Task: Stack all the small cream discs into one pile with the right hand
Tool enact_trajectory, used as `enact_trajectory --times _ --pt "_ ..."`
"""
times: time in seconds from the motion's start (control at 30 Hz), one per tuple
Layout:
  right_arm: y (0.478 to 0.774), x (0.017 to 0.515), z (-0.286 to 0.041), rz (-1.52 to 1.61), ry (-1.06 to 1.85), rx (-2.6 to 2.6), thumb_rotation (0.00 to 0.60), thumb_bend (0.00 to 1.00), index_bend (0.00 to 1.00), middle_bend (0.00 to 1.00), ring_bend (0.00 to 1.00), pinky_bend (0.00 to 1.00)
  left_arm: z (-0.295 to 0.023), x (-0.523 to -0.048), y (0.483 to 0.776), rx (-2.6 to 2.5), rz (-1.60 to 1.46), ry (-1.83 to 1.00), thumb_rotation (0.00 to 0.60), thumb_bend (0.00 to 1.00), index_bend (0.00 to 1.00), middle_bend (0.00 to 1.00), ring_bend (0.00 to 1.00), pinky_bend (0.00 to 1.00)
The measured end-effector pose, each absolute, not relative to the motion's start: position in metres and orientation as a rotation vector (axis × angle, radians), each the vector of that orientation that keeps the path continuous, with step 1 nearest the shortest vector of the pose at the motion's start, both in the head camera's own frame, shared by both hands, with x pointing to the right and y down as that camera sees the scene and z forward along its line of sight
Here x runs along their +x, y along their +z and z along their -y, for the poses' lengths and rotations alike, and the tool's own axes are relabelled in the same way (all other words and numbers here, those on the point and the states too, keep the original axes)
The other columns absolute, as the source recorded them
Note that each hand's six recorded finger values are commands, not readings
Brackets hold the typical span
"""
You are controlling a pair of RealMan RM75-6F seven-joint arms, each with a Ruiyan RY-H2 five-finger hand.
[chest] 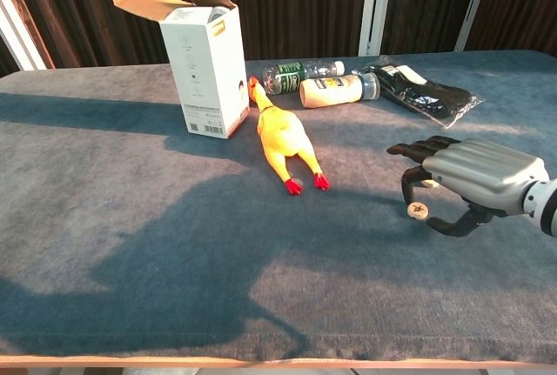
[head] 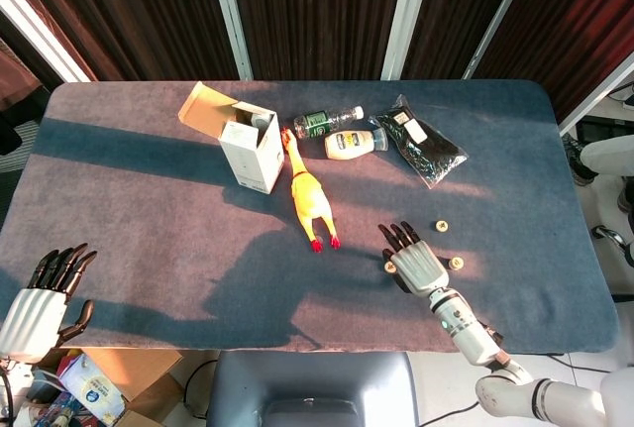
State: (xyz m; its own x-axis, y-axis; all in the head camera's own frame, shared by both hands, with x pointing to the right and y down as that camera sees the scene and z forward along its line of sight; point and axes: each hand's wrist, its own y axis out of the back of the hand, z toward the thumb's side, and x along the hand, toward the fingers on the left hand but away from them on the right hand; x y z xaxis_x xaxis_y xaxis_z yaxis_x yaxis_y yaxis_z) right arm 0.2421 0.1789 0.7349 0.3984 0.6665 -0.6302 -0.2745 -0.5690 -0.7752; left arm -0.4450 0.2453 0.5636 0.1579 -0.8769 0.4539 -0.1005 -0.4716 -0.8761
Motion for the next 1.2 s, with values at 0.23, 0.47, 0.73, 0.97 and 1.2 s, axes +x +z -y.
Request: enact_trajectory --times 0.23,0.47,0.73,0.97,1.2 --pt "0.737 0.242 -0.178 0.347 1.321 -1.756 0.6 0.54 0.58 0.0 0.0 0.0 -0.245 -0.445 0.565 -1.725 -0.937 -1.386 0.6 0.53 0.0 0.0 0.0 0.05" --pt "0.735 0.243 -0.178 0.36 1.314 -1.746 0.6 0.54 0.6 0.0 0.0 0.0 -0.244 -0.446 0.565 -1.723 -0.94 -1.389 0.6 0.53 0.0 0.0 0.0 0.05" --pt "0.71 0.266 -0.177 0.43 1.281 -1.703 0.6 0.54 0.6 0.0 0.0 0.0 -0.245 -0.445 0.565 -1.721 -0.939 -1.389 0.6 0.53 0.0 0.0 0.0 0.05" --pt "0.684 0.322 -0.185 0.495 1.327 -1.656 0.6 0.54 0.6 0.0 0.0 0.0 -0.245 -0.444 0.567 -1.72 -0.931 -1.391 0.6 0.53 0.0 0.0 0.0 0.05" --pt "0.677 0.368 -0.193 0.512 1.405 -1.61 0.6 0.54 0.6 0.0 0.0 0.0 -0.246 -0.44 0.569 -1.725 -0.918 -1.388 0.6 0.53 0.0 0.0 0.0 0.05"
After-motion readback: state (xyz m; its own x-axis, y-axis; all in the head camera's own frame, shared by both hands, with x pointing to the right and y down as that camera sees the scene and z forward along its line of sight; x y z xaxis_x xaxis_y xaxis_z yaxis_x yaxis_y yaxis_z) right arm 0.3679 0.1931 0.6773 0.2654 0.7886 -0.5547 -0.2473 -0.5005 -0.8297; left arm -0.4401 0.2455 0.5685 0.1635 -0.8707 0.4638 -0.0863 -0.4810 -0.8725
